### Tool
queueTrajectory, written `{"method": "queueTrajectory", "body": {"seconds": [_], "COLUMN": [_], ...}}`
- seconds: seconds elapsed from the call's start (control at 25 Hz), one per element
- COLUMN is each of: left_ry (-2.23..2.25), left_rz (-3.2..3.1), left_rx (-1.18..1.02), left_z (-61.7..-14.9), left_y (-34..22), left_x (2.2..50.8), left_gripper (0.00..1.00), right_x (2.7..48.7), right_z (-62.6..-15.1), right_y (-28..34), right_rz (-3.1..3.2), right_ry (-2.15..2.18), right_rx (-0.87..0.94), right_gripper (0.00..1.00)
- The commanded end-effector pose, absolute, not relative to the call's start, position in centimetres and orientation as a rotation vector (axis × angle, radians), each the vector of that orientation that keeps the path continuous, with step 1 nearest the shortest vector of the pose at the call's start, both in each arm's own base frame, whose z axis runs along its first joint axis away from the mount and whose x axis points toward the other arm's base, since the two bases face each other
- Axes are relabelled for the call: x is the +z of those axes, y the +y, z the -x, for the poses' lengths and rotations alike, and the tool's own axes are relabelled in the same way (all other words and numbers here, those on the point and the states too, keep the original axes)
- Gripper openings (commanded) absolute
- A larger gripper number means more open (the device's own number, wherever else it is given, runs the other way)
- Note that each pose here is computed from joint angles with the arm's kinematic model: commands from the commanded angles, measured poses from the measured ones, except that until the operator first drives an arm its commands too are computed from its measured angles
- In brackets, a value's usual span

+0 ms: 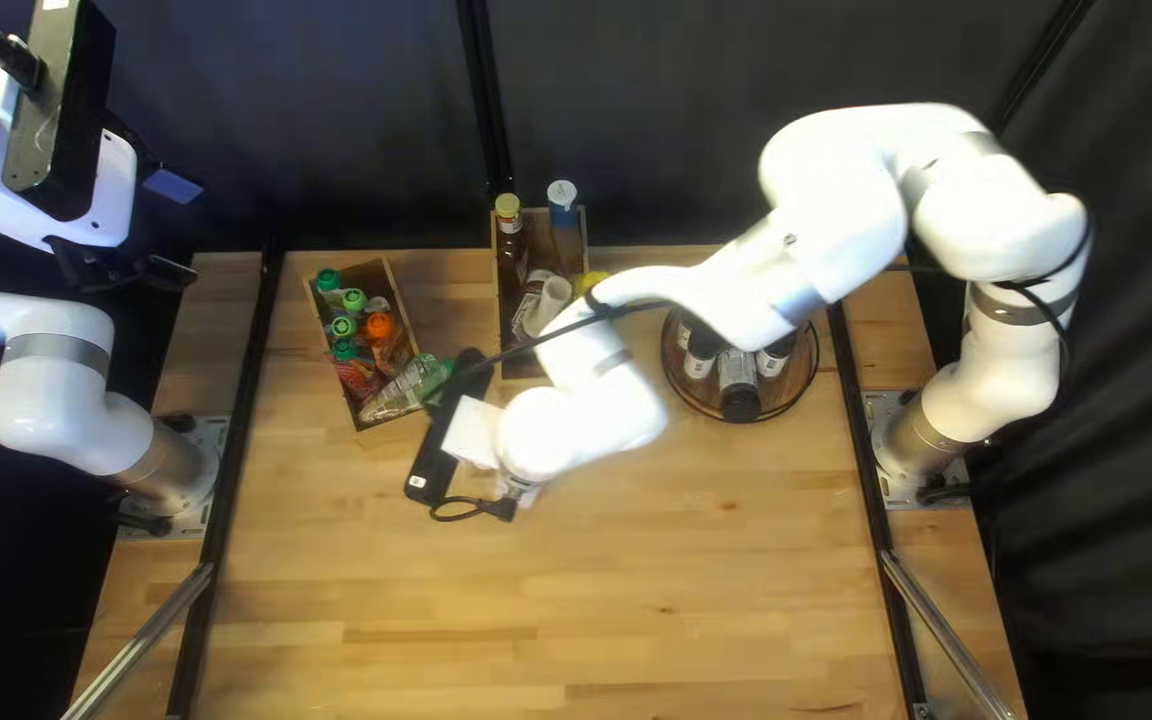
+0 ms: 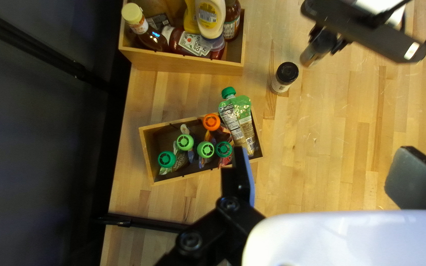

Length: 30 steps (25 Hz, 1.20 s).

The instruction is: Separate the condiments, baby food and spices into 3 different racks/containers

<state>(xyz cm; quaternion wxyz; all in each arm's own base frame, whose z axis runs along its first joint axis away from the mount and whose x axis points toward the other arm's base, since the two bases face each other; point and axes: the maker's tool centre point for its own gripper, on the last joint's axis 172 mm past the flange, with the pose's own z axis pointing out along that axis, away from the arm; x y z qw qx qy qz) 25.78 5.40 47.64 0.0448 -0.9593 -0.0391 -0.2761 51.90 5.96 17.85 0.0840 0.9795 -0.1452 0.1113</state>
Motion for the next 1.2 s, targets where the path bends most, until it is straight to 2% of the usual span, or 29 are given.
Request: {"method": "queueTrajectory", "body": {"seconds": [0.04,0.32,0.56,0.8,1.2], "left_ry": [-0.120,-0.120,-0.120,-0.120,-0.120], "left_rz": [2.931,2.931,2.931,2.931,2.931], "left_rx": [-0.843,-0.843,-0.843,-0.843,-0.843], "left_z": [-25.8,-25.8,-25.8,-25.8,-25.8], "left_y": [5.4,5.4,5.4,5.4,5.4], "left_x": [47.6,47.6,47.6,47.6,47.6], "left_gripper": [1.00,1.00,1.00,1.00,1.00], "right_x": [21.4,25.4,27.1,26.4,23.3], "right_z": [-47.6,-40.8,-35.0,-29.9,-23.3], "right_y": [4.2,1.5,-1.2,-3.6,-5.2], "right_rz": [-2.943,-2.960,-2.908,-2.910,-2.918], "right_ry": [-0.381,-0.082,0.262,0.441,0.491], "right_rx": [0.319,0.333,0.297,0.233,0.156], "right_gripper": [0.01,0.03,0.00,0.00,0.00]}}
